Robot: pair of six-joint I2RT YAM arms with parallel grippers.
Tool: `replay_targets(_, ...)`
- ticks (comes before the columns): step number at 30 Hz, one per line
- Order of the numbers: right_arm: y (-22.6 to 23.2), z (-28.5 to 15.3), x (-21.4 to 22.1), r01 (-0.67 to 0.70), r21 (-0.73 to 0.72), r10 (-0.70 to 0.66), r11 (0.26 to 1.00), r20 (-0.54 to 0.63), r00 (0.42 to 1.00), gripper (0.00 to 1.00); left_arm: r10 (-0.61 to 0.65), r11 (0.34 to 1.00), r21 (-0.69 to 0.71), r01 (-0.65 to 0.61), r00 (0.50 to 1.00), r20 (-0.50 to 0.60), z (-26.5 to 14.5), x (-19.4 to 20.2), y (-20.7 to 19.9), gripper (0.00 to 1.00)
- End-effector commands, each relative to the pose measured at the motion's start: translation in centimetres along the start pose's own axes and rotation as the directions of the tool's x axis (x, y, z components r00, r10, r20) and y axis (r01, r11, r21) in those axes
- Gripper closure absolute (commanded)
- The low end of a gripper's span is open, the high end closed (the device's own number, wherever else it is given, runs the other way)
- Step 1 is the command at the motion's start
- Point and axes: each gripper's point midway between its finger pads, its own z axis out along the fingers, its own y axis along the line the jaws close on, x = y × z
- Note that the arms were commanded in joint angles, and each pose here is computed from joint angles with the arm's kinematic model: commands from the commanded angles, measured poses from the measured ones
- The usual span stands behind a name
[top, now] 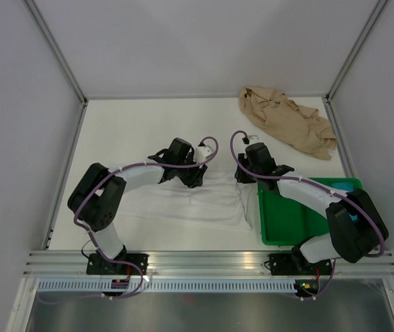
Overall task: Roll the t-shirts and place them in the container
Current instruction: Fold the tshirt
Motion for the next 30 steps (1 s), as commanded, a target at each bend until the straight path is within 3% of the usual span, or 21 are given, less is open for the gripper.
replay_targets(1,0.7,-2.0,-3.0,0.019,-0.006,-0.019,1.0,0.079,0.997,0.7,0.021,0.999,-0.04,-0.018,0.998,0.066,-2.3,-3.2,0.2,0.57)
replay_targets(3,0.9,-2.3,-3.2,0.026,-0.003,-0.025,1.0,0.086,0.996,0.75,0.042,0.998,-0.057,-0.037,0.995,0.086,-2.9,-3.9,0.3,0.54)
replay_targets(7,2.9,-2.0,-2.0,0.028,-0.086,-0.023,0.996,0.052,0.998,0.99,0.045,0.997,-0.072,-0.039,0.995,0.085,-3.2,-4.0,0.5,0.55)
replay_targets(13,4.7,-0.5,-0.4,-0.013,-0.19,0.013,0.982,0.0,1.0,1.0,-0.006,1.0,0.009,0.005,0.999,0.046,-1.5,-2.9,-1.1,0.64)
replay_targets(22,1.7,2.2,3.5,-0.08,-0.101,0.069,0.992,-0.108,0.992,1.0,-0.086,0.996,-0.038,0.083,0.992,-0.093,1.0,0.8,0.0,0.72)
replay_targets(30,0.3,3.1,3.8,-0.1,-0.08,0.091,0.992,-0.109,0.99,1.0,-0.098,0.995,-0.038,0.095,0.989,-0.108,1.1,0.9,0.2,0.73)
